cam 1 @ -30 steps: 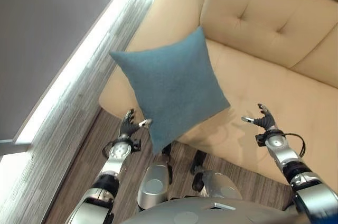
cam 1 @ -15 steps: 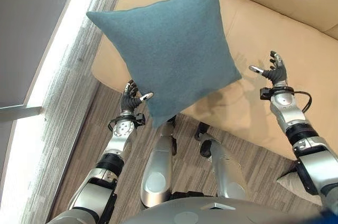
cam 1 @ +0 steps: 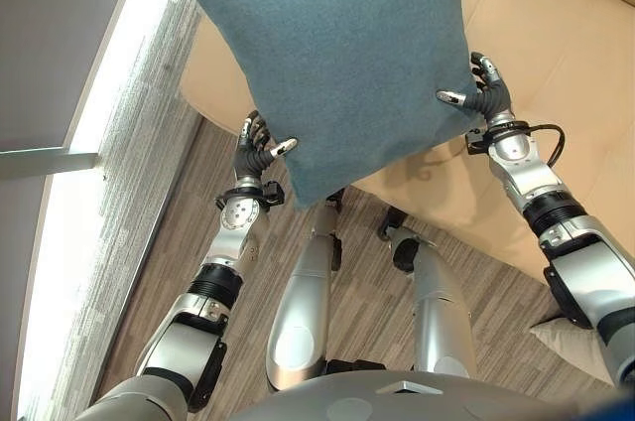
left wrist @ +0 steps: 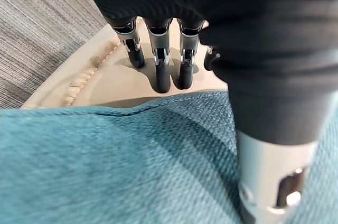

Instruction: Pick up all the scattered cushions and arrange them neatly on the sofa.

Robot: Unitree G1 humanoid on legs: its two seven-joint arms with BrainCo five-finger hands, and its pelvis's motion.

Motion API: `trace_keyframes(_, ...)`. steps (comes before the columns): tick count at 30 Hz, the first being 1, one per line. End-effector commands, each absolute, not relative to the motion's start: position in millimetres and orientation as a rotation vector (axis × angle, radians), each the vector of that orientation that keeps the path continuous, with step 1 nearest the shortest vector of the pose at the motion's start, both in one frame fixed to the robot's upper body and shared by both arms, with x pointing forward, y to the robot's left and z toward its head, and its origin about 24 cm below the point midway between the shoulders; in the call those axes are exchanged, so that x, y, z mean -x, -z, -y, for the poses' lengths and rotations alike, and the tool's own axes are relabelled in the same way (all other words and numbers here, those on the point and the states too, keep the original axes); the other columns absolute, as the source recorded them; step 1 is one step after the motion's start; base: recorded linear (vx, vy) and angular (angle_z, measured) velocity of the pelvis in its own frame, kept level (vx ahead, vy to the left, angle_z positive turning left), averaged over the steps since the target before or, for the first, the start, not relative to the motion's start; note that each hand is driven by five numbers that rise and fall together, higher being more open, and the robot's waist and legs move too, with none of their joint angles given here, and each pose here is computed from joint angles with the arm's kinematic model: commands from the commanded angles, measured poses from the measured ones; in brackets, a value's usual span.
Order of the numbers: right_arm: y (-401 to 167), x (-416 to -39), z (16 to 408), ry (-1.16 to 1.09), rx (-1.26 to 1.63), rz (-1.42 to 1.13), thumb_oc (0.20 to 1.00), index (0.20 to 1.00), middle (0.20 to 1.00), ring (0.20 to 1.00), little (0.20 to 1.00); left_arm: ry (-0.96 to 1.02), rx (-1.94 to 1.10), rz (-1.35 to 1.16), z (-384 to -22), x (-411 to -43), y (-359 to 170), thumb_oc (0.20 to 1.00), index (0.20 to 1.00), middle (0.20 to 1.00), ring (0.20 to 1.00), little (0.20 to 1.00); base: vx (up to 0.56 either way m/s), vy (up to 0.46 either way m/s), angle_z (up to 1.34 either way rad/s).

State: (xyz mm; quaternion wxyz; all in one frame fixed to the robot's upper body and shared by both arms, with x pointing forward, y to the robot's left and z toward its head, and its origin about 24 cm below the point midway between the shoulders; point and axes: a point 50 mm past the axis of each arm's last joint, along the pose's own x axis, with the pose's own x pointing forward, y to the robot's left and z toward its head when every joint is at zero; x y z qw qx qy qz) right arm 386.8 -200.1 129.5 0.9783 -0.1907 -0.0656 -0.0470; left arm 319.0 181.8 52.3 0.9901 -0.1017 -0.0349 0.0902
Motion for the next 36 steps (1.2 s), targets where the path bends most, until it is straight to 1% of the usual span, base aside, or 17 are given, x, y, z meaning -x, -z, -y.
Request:
trace_keyframes(1, -124.5, -387.3, 181.2, 0.031, 0.407, 0.150, 1.000, 1.000, 1.000, 1.000, 1.000, -0.036, 0.287, 0.307, -139.0, -339.3, -110.6, 1.000, 1.000, 1.000, 1.000, 1.000, 0.02, -0.012, 0.08)
trace_keyframes(2, -124.5, -387.4, 181.1, 0.031, 0.407, 0.151, 1.000, 1.000, 1.000, 1.000, 1.000, -0.036, 0.287, 0.307, -139.0, -339.3, -110.7, 1.000, 1.000, 1.000, 1.000, 1.000, 0.03, -0.015, 0.09)
trace_keyframes(5, -120.3, -386.9, 141.5, -0.041, 0.326, 0.174, 1.000, 1.000, 1.000, 1.000, 1.000, 0.005, 0.352, 0.377, -112.5, -340.3, -132.5, 1.000, 1.000, 1.000, 1.000, 1.000, 0.04, -0.007, 0.03)
trace_keyframes(6, -120.2, -385.8, 135.2, -0.046, 0.276, 0.180, 0.947, 0.947, 0.947, 0.947, 0.947, 0.005, 0.360, 0.380, -109.8, -340.3, -134.0, 1.000, 1.000, 1.000, 1.000, 1.000, 0.04, 0.022, 0.00)
trace_keyframes(7, -121.4, -382.8, 124.1, -0.056, 0.184, 0.202, 0.200, 0.200, 0.200, 0.200, 0.200, 0.010, 0.370, 0.386, -104.4, -338.8, -135.4, 0.793, 0.793, 0.793, 0.793, 0.793, 0.03, 0.050, 0.00)
trace_keyframes(8, -122.8, -377.8, 112.4, -0.073, 0.088, 0.231, 0.200, 0.200, 0.200, 0.200, 0.200, 0.012, 0.375, 0.384, -100.0, -336.9, -134.7, 0.398, 0.398, 0.398, 0.398, 0.398, 0.03, 0.050, 0.00)
trace_keyframes(9, -122.9, -375.4, 109.3, -0.077, 0.062, 0.242, 0.200, 0.200, 0.200, 0.200, 0.200, 0.012, 0.371, 0.378, -98.9, -336.2, -133.2, 0.200, 0.200, 0.200, 0.200, 0.200, 0.03, 0.055, 0.00)
trace_keyframes(13, -122.9, -367.9, 104.1, -0.088, 0.013, 0.273, 0.200, 0.200, 0.200, 0.200, 0.200, 0.015, 0.365, 0.377, -96.0, -332.4, -131.3, 0.200, 0.200, 0.200, 0.200, 0.200, 0.02, 0.030, -0.05)
trace_keyframes(15, -112.6, -351.7, 105.4, -0.105, -0.016, 0.283, 0.200, 0.200, 0.200, 0.200, 0.200, 0.021, 0.351, 0.345, -98.9, -322.3, -118.9, 0.200, 0.200, 0.200, 0.200, 0.200, -0.03, 0.087, -0.02)
trace_keyframes(16, -112.4, -351.5, 105.4, -0.105, -0.016, 0.282, 0.200, 0.200, 0.200, 0.200, 0.200, 0.021, 0.351, 0.344, -98.9, -322.1, -118.7, 0.200, 0.200, 0.200, 0.200, 0.200, -0.02, 0.081, -0.02)
trace_keyframes(20, -86.0, -331.5, 115.6, -0.102, -0.009, 0.223, 0.200, 0.200, 0.200, 0.200, 0.200, 0.000, 0.329, 0.273, -112.4, -308.4, -95.0, 0.200, 0.200, 0.200, 0.200, 0.200, 0.10, 0.058, -0.15)
trace_keyframes(21, -65.0, -315.1, 122.1, -0.105, -0.013, 0.162, 0.200, 0.200, 0.200, 0.200, 0.200, -0.020, 0.335, 0.198, -122.7, -294.1, -72.5, 0.200, 0.200, 0.200, 0.200, 0.200, 0.12, 0.031, -0.47)
trace_keyframes(22, -64.8, -314.9, 122.1, -0.105, -0.013, 0.161, 0.200, 0.200, 0.200, 0.200, 0.200, -0.020, 0.335, 0.197, -122.7, -294.0, -72.4, 0.200, 0.200, 0.200, 0.200, 0.200, 0.19, 0.039, -0.45)
trace_keyframes(26, -44.9, -290.5, 156.7, -0.043, 0.064, 0.108, 0.200, 0.200, 0.200, 0.200, 0.200, -0.062, 0.281, 0.103, -152.1, -270.2, -44.3, 0.200, 0.200, 0.200, 0.200, 0.200, 0.12, 0.012, -0.30)
trace_keyframes(29, -41.4, -278.7, 176.0, 0.010, 0.096, 0.101, 0.200, 0.200, 0.200, 0.200, 0.200, -0.050, 0.245, 0.076, -161.8, -258.9, -37.0, 0.200, 0.200, 0.200, 0.200, 0.200, 0.07, -0.031, -0.19)
trace_keyframes(30, -35.9, -266.6, 188.7, 0.049, 0.103, 0.081, 0.200, 0.200, 0.200, 0.200, 0.200, -0.037, 0.226, 0.041, -165.9, -249.0, -29.2, 0.200, 0.200, 0.200, 0.200, 0.200, 0.03, -0.106, -0.04)
trace_keyframes(36, -26.0, -244.8, 198.8, 0.084, 0.125, 0.041, 0.200, 0.200, 0.200, 0.200, 0.200, -0.038, 0.238, -0.005, -168.4, -232.7, -20.3, 0.200, 0.200, 0.200, 0.200, 0.200, 0.02, -0.031, -0.09)
